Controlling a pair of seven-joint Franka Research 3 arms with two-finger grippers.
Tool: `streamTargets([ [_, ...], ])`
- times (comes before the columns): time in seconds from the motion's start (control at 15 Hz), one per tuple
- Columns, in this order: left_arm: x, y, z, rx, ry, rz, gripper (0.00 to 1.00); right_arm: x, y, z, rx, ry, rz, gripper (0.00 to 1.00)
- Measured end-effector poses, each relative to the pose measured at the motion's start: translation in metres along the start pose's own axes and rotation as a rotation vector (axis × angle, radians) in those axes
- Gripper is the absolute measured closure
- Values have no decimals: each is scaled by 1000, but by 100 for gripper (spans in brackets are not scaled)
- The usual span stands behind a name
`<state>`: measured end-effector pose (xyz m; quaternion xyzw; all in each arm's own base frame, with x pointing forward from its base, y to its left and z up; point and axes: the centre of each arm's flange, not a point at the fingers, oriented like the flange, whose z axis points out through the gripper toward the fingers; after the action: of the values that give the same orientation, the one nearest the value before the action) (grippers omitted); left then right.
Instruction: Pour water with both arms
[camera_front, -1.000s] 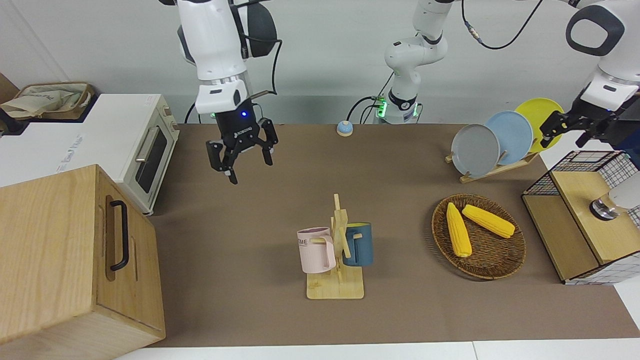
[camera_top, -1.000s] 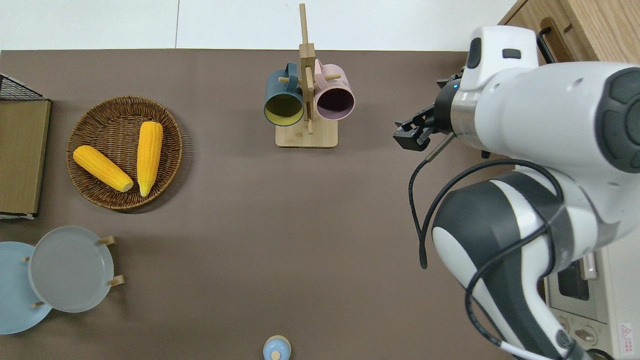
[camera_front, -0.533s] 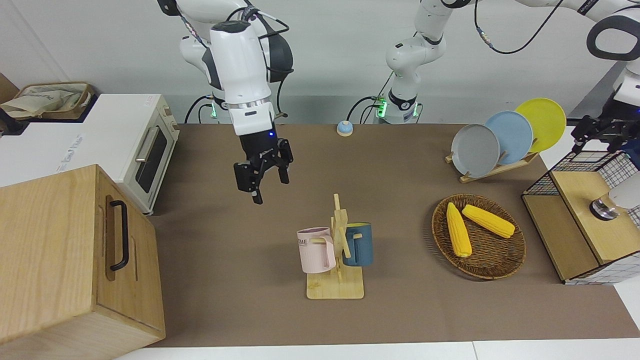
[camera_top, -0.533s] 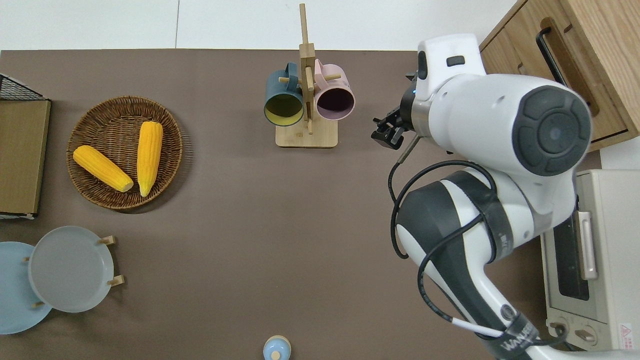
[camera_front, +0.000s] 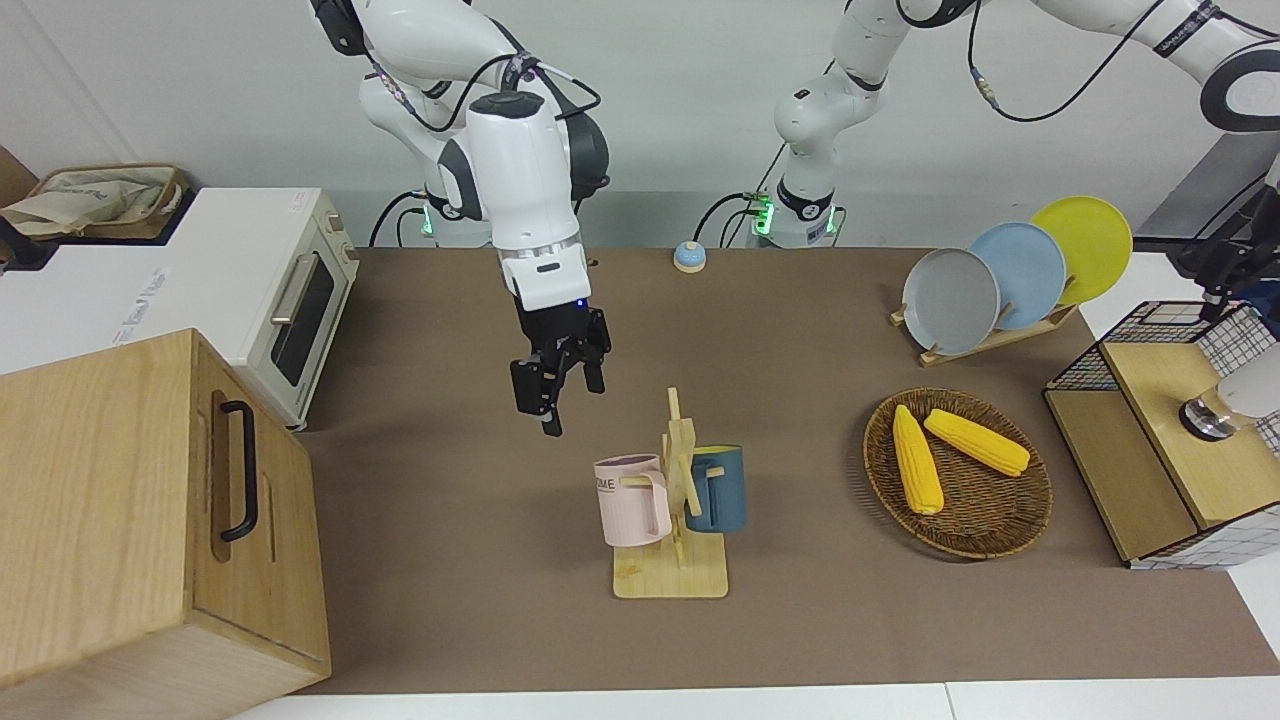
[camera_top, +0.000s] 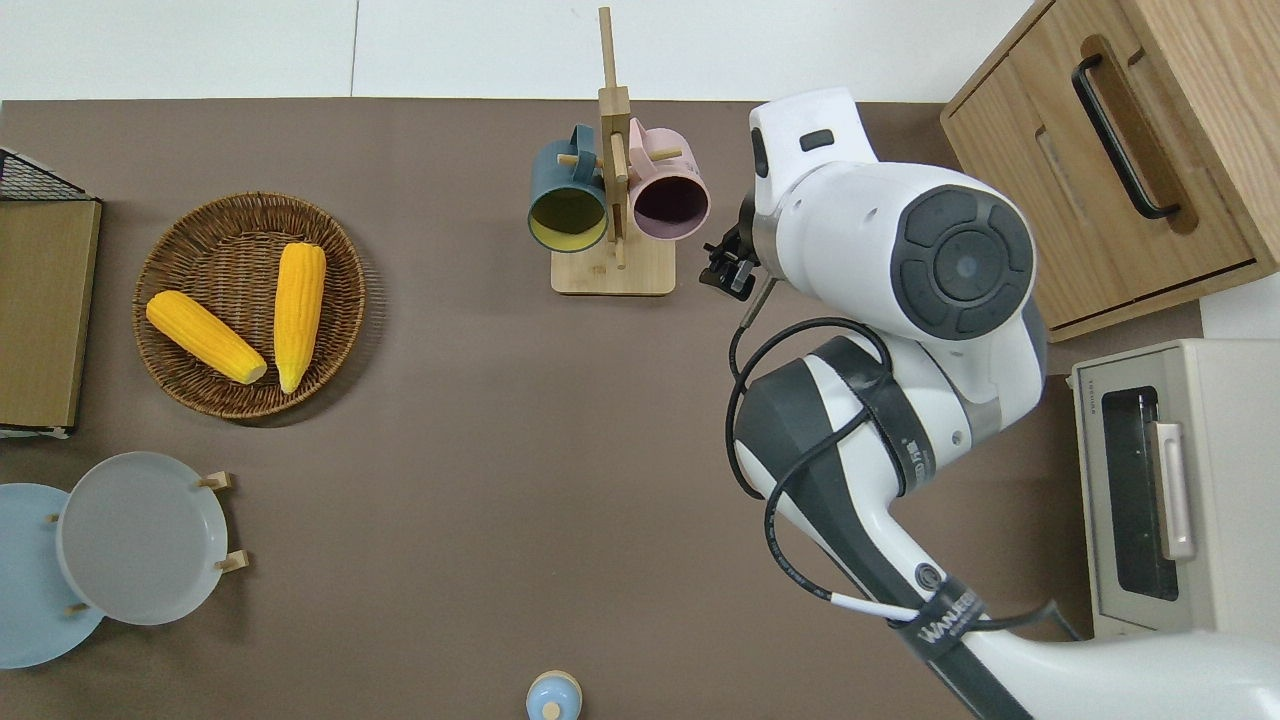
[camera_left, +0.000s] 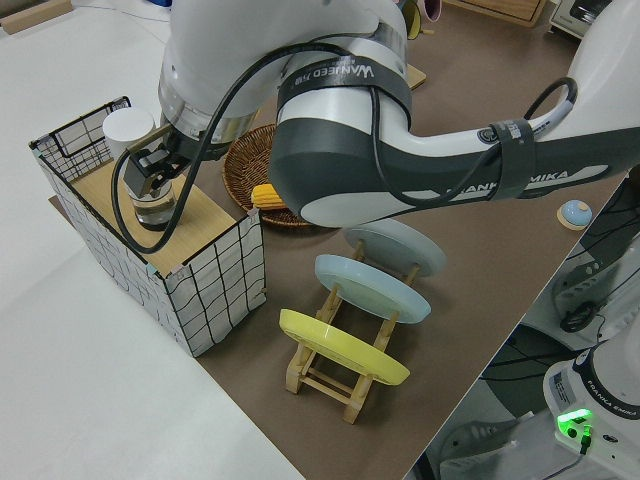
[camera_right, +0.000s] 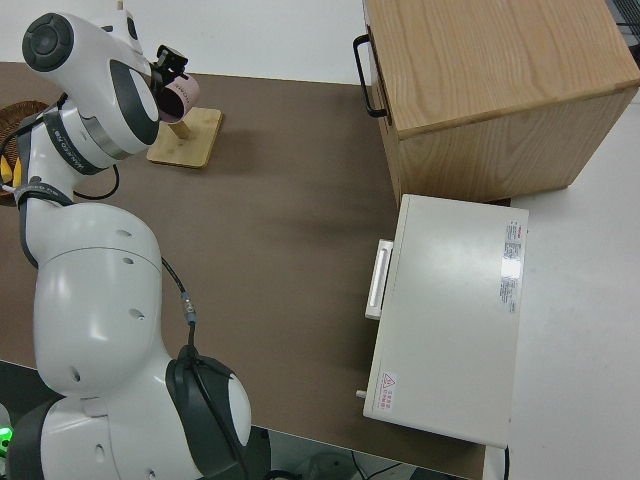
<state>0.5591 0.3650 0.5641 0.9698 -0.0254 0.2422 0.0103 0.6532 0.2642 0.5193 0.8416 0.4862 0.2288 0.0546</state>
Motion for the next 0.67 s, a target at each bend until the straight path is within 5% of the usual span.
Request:
streamTargets([
  [0.47, 4, -15, 23, 16, 202, -64, 0, 16, 2, 28, -17, 0, -43, 2],
  [0.67, 3, -6, 42, 11, 238, -77, 0, 16, 3, 45, -12, -3, -46, 2],
])
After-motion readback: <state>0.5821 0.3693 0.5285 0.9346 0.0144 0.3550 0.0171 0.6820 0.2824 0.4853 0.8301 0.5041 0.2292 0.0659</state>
